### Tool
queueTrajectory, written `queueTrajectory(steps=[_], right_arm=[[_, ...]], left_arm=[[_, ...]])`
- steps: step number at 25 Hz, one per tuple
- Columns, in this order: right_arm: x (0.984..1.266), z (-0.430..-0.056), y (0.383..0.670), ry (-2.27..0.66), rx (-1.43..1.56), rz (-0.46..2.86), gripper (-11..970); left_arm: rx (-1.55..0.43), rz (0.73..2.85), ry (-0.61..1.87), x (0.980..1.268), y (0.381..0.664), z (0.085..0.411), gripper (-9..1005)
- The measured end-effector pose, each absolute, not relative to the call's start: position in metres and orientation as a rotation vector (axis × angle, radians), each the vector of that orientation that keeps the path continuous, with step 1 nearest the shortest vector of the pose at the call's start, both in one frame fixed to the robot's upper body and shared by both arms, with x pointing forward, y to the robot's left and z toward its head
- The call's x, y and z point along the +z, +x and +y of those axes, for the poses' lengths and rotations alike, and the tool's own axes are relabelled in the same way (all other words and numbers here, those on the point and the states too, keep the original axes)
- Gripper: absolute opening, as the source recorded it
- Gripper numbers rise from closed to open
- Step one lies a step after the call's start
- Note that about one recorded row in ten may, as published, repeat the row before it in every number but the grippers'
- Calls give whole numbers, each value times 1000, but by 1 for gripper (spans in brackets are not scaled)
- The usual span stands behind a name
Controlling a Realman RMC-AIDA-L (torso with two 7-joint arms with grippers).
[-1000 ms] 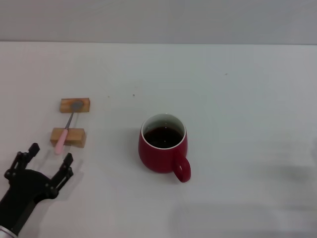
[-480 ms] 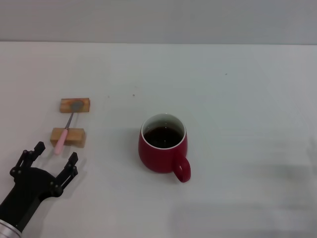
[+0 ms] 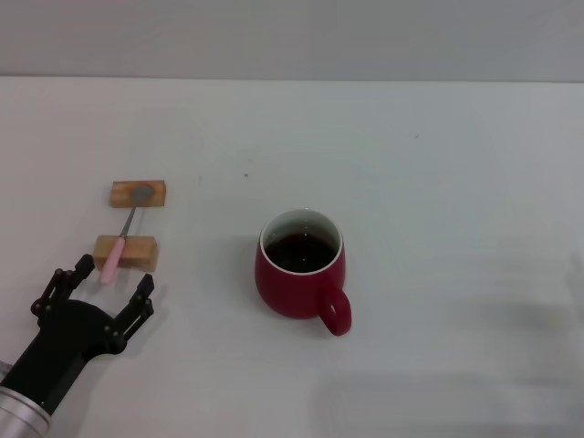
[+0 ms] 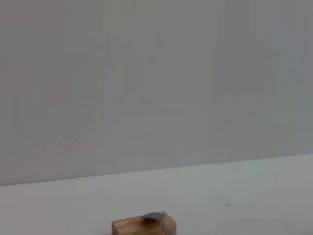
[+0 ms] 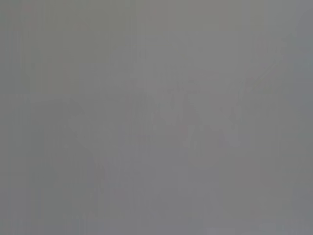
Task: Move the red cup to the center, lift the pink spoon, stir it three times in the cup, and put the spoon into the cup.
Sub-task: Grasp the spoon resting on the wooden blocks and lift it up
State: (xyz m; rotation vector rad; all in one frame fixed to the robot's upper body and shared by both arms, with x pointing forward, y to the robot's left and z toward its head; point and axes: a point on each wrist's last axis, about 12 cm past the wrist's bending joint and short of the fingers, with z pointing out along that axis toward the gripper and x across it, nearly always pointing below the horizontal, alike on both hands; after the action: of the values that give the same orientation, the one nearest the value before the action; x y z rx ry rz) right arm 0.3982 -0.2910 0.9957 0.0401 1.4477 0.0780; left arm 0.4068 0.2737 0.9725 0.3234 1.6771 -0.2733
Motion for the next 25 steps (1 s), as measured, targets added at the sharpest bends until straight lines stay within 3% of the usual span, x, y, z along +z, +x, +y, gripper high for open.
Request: queueTrajectory(steps=[25], right_arm=[[996,-291,397,28,83,1446,744]], left_arm=[[-277,1684,328,972,411,271,744]])
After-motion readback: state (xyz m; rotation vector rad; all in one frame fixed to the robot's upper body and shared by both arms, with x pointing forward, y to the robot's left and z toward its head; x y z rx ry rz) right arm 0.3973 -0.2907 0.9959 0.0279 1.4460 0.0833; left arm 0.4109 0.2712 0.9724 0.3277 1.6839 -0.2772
